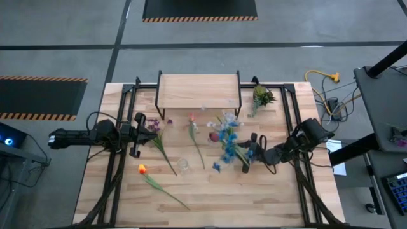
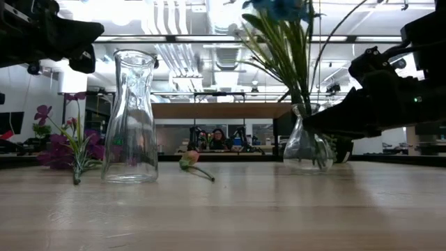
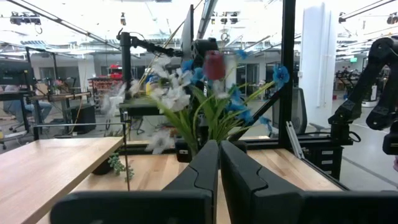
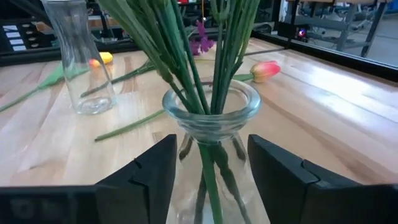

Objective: Pick and place flowers into a vace then onto a shelf
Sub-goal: Adjust the right transparent crystal vase, then put the purple flowers into the left crystal vase

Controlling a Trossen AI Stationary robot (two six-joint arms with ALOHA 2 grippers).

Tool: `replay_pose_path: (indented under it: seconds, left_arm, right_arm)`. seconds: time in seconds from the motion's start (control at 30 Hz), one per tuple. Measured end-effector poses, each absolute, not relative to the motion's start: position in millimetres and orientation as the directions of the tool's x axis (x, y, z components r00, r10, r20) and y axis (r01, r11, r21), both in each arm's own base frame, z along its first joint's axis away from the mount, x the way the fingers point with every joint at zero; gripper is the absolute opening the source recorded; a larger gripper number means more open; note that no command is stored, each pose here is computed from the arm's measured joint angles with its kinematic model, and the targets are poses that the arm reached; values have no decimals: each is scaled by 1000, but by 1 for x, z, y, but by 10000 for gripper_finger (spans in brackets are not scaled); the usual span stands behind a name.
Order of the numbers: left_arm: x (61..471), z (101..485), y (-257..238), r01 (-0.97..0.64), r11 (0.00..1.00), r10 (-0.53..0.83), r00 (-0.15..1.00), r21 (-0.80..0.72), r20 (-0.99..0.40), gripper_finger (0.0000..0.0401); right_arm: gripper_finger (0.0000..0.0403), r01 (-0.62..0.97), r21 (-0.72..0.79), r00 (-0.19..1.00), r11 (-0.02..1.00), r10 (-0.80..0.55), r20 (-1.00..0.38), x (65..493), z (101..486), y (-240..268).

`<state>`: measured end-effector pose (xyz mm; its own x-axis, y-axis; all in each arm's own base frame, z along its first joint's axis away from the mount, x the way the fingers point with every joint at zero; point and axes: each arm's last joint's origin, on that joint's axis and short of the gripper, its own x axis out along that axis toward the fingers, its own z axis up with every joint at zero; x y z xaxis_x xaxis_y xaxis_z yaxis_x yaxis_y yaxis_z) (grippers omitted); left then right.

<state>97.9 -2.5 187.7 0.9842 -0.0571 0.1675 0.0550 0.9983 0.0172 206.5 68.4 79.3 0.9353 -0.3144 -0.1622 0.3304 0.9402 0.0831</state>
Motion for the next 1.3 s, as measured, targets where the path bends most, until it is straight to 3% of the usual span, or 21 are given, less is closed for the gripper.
replay_pose_path:
  seconds: [0.37,0.73,1.3]
  left_arm:
    - [98,188,-2,55,998,-57,984,17,167,0]
    - [98,188,-2,55,998,-57,984,17,167,0]
    - [98,188,-2,55,998,-57,984,17,167,0]
  right_arm:
    - [205,255,161,966,954,-245,-76,185,105,74]
    - [204,88,265,996,960,-86,-20,160,129,88]
    - [179,109,117,982,987,-89,-166,143,179,84]
